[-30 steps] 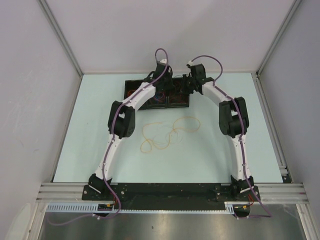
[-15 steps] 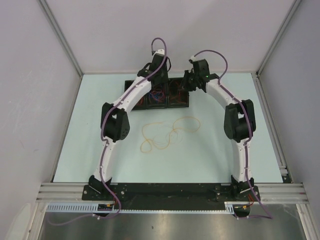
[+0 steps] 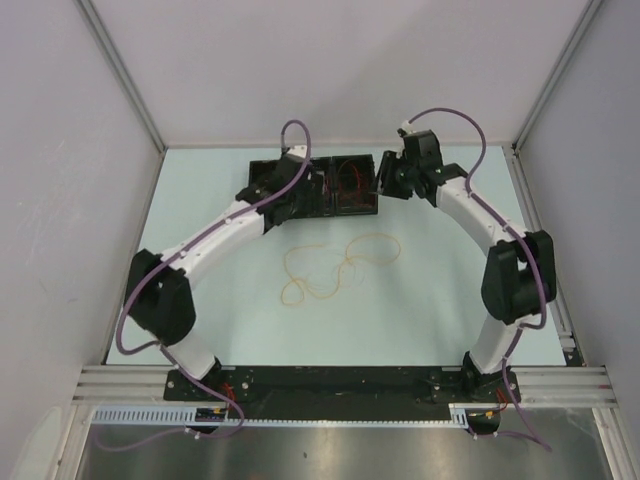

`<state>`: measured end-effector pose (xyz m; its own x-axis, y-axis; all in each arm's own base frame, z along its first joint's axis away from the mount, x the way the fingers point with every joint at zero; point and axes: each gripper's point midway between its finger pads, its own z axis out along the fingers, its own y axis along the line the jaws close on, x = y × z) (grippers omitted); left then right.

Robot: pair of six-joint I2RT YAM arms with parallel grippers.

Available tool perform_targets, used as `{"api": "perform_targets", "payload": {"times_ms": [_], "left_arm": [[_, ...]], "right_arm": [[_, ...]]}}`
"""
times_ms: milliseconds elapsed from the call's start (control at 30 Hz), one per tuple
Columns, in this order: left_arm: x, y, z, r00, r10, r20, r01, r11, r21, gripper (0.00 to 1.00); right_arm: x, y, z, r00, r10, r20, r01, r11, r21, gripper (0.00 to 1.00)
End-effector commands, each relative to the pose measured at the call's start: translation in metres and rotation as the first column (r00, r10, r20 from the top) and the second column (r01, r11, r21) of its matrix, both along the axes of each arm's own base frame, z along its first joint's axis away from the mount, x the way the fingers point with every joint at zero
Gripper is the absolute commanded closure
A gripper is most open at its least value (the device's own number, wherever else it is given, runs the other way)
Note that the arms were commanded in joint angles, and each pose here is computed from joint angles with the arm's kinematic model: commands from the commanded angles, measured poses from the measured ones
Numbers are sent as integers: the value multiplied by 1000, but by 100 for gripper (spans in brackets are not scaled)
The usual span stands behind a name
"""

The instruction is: Untangle the cables

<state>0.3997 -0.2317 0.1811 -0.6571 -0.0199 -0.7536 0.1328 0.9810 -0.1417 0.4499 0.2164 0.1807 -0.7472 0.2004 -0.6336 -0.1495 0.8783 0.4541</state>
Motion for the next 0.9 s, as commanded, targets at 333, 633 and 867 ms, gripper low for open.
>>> {"api": "perform_targets", "payload": {"times_ms": [333, 633, 867], "left_arm": [[-86, -41, -54, 957, -287, -32, 289, 955, 74, 24], [-77, -65, -93, 797, -597, -88, 594, 750, 290, 23], [-57, -72, -102, 722, -682, -115, 683, 676, 278, 25]], "right_arm": [[-80, -31, -45, 987, -162, 18, 163, 983, -79, 34], [-109, -38, -76, 985, -173, -3, 173, 985, -28, 32], [-117, -34, -92, 991, -131, -40, 132, 991, 15, 32]]}}
